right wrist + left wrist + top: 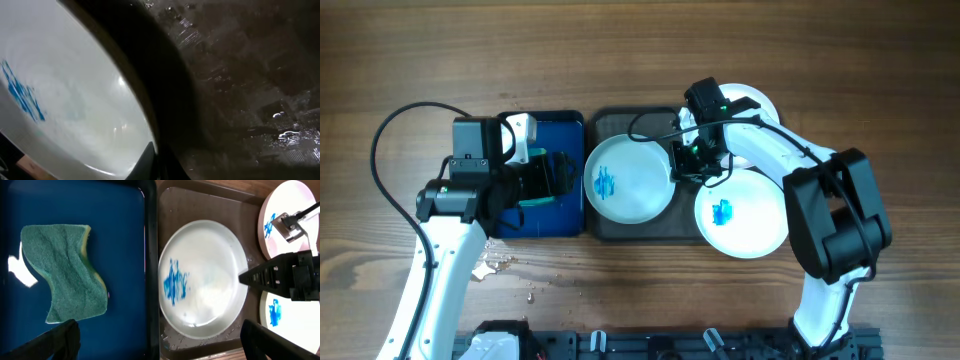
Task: Clean dirty plates on tray and stack at the side
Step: 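Grasp the center white plate's rim with the right gripper and tilt it, then grasp the green sponge with the left gripper and lift it, then scrub the held plate's blue smear with the sponge in the left gripper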
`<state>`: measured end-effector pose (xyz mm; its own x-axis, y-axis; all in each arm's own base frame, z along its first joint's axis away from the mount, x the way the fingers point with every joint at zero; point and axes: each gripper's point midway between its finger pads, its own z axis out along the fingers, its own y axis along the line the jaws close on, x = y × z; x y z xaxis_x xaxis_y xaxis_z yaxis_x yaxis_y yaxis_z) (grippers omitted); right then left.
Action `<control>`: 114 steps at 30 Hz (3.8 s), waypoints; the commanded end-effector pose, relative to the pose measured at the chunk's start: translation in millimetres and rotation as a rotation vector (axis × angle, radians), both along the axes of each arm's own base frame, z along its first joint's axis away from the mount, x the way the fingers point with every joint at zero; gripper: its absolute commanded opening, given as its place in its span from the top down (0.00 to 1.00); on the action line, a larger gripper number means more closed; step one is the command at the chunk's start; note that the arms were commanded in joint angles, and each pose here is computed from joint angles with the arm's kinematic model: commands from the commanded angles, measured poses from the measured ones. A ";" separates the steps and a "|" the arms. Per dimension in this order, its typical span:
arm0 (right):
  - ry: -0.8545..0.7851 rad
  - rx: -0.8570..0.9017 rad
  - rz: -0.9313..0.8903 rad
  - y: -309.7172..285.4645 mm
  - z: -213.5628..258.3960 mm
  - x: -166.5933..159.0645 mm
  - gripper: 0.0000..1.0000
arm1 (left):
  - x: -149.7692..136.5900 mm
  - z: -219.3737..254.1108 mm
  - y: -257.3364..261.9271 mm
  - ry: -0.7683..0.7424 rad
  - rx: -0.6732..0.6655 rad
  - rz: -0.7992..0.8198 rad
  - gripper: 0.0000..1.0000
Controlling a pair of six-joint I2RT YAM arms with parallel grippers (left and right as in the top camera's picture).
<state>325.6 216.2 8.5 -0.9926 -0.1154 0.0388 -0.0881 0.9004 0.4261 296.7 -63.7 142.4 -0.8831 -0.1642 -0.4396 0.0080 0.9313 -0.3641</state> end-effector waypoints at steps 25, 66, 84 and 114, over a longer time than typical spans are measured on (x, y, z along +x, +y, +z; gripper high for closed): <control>0.028 -0.104 -0.020 -15.0 -7.6 -5.9 0.96 | 50.5 -114.8 64.5 0.204 0.280 0.308 0.57; 0.053 -0.115 -0.022 -17.4 -7.7 -11.5 0.96 | 37.1 -20.3 27.3 -0.116 0.605 0.327 0.96; 0.065 -0.119 -0.022 -18.5 -7.7 -14.2 0.96 | -5.4 -127.5 -160.9 0.295 -0.055 -0.152 0.96; 0.077 -0.188 -0.073 -29.4 -10.9 -14.7 0.96 | -40.4 -193.8 -171.8 0.406 0.036 -0.385 0.96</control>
